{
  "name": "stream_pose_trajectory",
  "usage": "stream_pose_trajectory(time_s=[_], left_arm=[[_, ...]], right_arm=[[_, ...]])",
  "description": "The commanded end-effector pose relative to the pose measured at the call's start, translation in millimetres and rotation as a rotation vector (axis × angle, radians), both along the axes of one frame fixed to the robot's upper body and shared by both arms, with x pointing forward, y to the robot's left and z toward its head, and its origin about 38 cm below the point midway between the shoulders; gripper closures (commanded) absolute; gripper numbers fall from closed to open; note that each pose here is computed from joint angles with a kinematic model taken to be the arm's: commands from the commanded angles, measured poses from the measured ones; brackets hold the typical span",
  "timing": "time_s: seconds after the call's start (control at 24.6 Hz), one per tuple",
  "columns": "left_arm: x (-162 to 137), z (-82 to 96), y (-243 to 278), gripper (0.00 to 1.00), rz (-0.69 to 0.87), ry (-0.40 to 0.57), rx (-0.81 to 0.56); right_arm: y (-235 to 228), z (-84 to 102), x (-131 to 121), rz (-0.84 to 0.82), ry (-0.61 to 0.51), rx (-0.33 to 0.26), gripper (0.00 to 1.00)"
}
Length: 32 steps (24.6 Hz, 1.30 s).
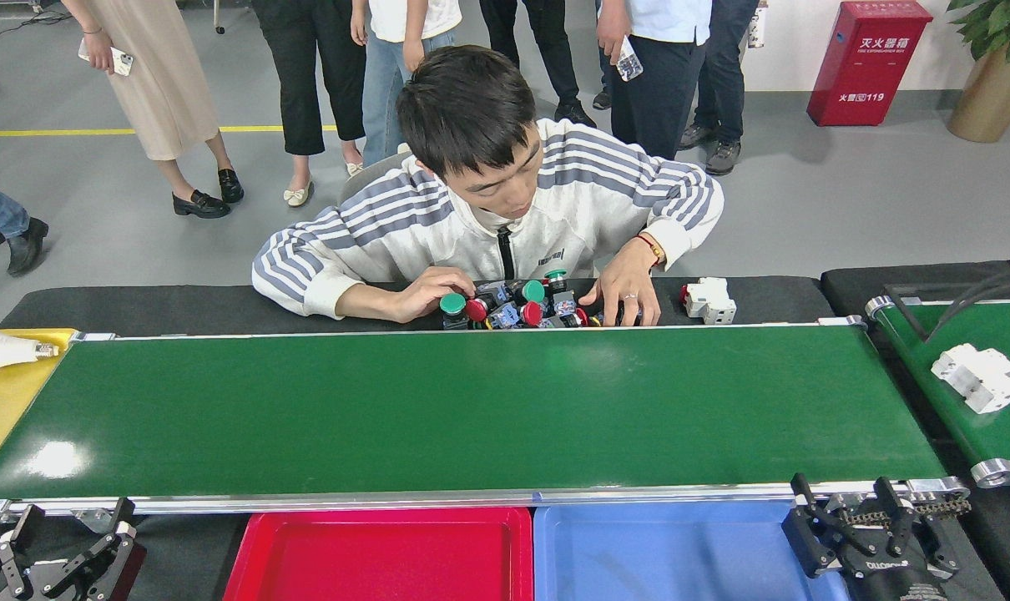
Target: Pick switch part from conveyor to tray
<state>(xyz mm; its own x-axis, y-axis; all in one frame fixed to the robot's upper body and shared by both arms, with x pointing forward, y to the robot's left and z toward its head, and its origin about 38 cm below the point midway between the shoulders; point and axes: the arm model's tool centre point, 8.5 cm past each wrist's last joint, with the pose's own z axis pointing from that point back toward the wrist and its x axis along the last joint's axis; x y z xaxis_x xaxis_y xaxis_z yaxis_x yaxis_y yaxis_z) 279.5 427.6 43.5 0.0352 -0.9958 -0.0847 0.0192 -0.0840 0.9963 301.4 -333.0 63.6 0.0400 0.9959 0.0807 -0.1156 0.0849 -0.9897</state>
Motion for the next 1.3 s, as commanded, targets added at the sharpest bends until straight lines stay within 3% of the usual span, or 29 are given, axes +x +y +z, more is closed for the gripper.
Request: stream_pose_trajectory(time_s=[0.0, 0.32, 0.49, 0.77, 0.89, 1.18, 1.22, 1.26], left_arm=[[3.3, 5.5, -1.8, 0.0, -0.025, -0.012, 0.015], [0.3, 8.6, 1.0, 0.0, -0.096, -0.002, 0.018], [1.6, 8.4, -2.4, 0.0, -0.113, 0.002, 0.024], [1.4, 7.3, -2.5, 0.0, -0.117, 0.007, 0.027], [3.8, 10.0, -3.1, 0.0, -0.12, -0.001, 0.028], [6.3, 10.2, -4.2, 0.0, -0.119, -0.004, 0.026], [7.8, 11.2, -4.7, 0.0, -0.119, -0.009, 0.025], [9.7, 12.1, -5.1, 0.0, -0.119, -0.013, 0.024]], right_arm=[[-2.1, 7.0, 3.0, 0.007, -0.02, -0.018, 0.01], [-8.4, 5.3, -0.5, 0.028, -0.005, -0.061, 0.01], [-12.3, -4.2, 6.6, 0.002, 0.004, -0.04, 0.01], [-25.1, -14.2, 39.0, -0.034, 0.021, -0.005, 0.01], [-36.1, -12.9, 50.9, -0.041, 0.028, -0.02, 0.01], [-39.7, -6.7, 97.4, -0.053, 0.026, 0.011, 0.02], [-39.4, -6.7, 103.6, -0.05, 0.034, 0.012, 0.05], [-37.6, -8.0, 108.5, -0.045, 0.042, 0.013, 0.16]])
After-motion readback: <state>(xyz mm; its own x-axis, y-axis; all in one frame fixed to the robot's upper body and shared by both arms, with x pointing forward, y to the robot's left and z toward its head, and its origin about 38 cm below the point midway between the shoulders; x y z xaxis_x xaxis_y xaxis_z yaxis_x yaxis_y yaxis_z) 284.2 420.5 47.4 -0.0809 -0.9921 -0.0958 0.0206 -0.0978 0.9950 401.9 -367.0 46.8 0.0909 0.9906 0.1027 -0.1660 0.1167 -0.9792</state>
